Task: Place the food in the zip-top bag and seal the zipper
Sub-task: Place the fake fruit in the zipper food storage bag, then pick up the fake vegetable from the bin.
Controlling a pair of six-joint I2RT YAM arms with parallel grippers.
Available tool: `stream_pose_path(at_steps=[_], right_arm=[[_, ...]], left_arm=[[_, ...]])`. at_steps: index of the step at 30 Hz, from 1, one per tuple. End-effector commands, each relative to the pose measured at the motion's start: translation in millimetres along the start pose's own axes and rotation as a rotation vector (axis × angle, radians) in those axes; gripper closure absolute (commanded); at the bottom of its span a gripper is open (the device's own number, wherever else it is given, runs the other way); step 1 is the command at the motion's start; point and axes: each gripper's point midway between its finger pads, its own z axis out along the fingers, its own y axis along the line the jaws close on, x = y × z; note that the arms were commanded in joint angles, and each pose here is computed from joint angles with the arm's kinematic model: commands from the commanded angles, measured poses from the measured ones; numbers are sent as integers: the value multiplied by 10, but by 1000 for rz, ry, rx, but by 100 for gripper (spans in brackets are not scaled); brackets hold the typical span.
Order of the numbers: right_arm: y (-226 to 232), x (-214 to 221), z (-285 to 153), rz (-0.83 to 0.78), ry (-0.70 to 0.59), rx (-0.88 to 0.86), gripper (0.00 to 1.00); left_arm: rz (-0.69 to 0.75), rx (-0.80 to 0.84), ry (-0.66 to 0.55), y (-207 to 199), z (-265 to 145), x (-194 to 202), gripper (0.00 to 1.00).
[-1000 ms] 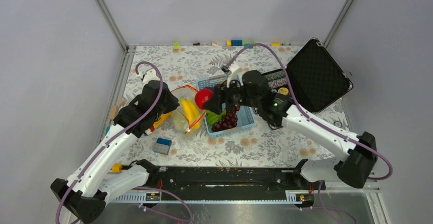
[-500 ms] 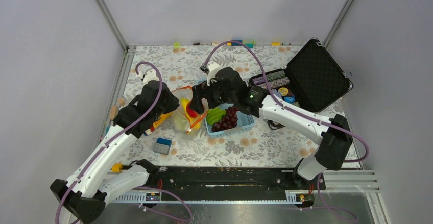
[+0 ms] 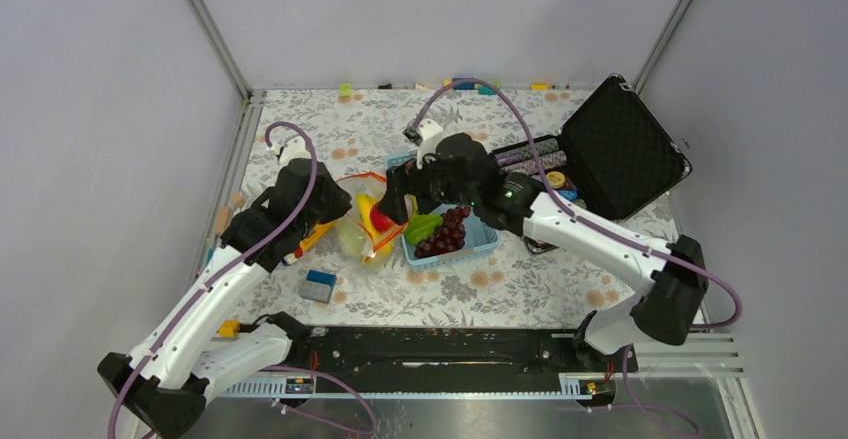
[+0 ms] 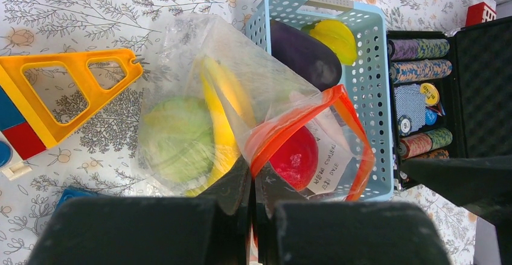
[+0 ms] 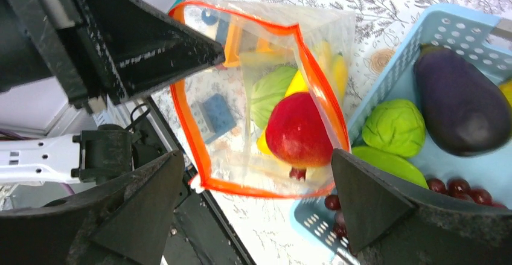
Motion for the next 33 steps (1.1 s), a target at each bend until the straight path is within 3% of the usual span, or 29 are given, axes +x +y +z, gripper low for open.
stream_pose_path(at_steps=[1,7,15,21,28,33], right_arm=[[-4,-147,-320,-1,-95,25,0],[-578,46,-514,58,-125,281,0],[-1057,420,-369,248,-52,387,0],[-1222,523,-287,179,3,411,0],[-1477,503,-129,81,66,421,0],[-1658,379,127,137,135,368,3]], left_arm=[[-24,51,-52,-92,-58,-125,100],[-29,50,-67,-102,-79,-174,100],[-77,197,-103,-505,-287,-456,100],[-84,351,-55,-803,-371,-415,100],[-110,183,-44,-450,-177,-265,100],[-89,21,-22,-106,-47,-109,100]])
